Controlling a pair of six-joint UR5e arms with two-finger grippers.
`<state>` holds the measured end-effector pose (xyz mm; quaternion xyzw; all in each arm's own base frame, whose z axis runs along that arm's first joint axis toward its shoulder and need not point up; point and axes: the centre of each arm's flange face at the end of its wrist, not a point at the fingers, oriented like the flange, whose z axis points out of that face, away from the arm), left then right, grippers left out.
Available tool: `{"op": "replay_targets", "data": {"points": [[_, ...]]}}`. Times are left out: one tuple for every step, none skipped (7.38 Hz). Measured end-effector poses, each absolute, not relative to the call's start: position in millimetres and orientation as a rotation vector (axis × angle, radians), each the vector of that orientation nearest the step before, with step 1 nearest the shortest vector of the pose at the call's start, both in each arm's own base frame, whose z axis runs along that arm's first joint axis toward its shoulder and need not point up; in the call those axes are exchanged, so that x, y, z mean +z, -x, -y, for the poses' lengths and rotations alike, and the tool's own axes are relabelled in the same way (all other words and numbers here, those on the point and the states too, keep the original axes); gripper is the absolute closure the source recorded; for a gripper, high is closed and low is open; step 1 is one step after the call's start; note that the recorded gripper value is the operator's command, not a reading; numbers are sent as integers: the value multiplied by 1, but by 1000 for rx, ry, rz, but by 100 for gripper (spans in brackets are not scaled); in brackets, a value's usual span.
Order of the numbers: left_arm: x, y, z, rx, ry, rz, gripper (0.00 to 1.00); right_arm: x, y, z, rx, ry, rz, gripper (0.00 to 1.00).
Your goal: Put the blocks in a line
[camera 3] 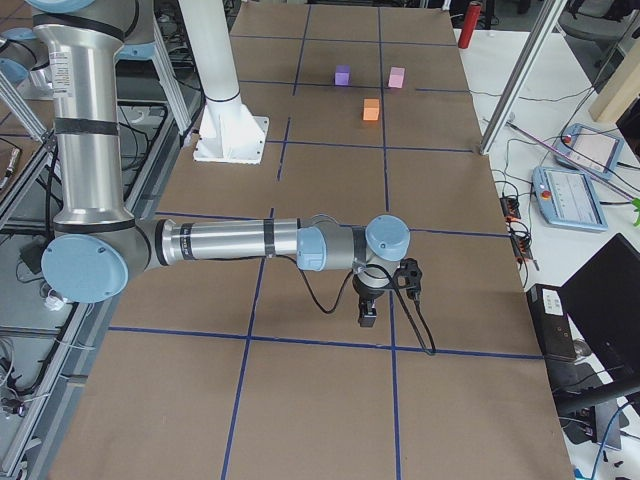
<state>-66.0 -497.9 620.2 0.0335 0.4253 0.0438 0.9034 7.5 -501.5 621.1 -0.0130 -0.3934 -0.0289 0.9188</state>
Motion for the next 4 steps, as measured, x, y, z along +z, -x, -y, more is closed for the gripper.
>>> {"op": "replay_targets", "data": {"points": [[620,67,499,92,-70,-868,0,621,-7,501,-59,27,809,0],[615,67,503,99,-82,-848,0,622,-7,501,-59,28,809,0],[599,65,514,126,-127,-840,0,622,-7,501,-59,28,809,0],[575,43,530,202,-200,-837,0,622,-7,501,-59,28,809,0]]}}
